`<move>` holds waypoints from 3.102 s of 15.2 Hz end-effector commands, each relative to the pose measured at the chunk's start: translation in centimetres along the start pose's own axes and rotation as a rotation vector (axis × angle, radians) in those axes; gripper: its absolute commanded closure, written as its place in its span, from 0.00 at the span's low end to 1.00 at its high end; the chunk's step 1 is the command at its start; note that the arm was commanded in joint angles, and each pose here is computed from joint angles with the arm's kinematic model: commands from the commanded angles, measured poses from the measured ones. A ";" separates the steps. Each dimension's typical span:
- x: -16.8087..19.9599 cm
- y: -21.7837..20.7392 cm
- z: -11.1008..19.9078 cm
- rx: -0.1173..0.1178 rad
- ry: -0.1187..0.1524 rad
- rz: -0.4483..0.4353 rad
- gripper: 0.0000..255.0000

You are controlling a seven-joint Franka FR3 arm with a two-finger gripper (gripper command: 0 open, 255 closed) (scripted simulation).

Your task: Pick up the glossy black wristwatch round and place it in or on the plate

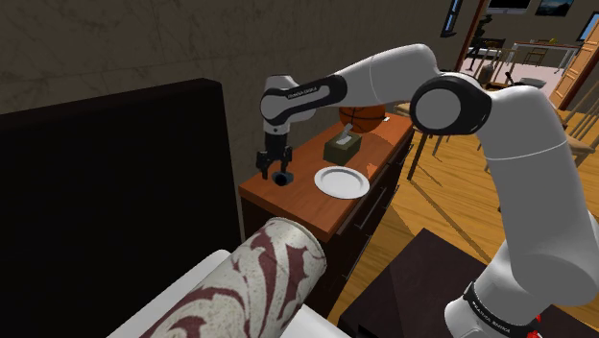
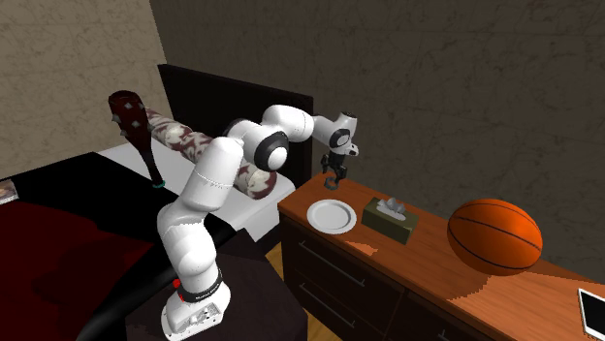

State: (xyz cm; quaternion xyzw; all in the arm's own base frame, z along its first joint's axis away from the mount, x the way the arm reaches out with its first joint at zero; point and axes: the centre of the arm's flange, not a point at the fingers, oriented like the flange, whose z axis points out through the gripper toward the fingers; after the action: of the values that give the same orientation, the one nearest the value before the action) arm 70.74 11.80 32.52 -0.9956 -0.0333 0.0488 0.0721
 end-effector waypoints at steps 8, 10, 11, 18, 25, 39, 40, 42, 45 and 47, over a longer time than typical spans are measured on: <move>0.1 0.8 0.6 0.002 -0.024 -0.001 1.00; -0.1 -0.3 0.8 0.002 -0.025 -0.001 1.00; -0.1 -0.3 0.3 0.002 -0.025 -0.001 1.00; -0.5 -0.9 -3.4 0.002 -0.025 -0.001 1.00; -0.8 -1.4 -7.0 0.002 -0.025 -0.001 1.00; -13.2 10.4 -8.0 0.002 -0.025 -0.001 1.00; -14.2 11.3 -8.0 0.002 -0.025 -0.001 1.00; -16.1 13.1 -8.2 0.002 -0.025 -0.001 1.00; -16.7 13.9 -7.2 0.002 -0.025 -0.001 1.00; -16.6 14.0 -6.1 0.002 -0.025 -0.001 1.00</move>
State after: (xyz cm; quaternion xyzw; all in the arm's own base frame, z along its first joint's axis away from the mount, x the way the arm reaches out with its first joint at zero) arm 55.81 -4.08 38.51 -0.9949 -0.0346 0.0612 0.0729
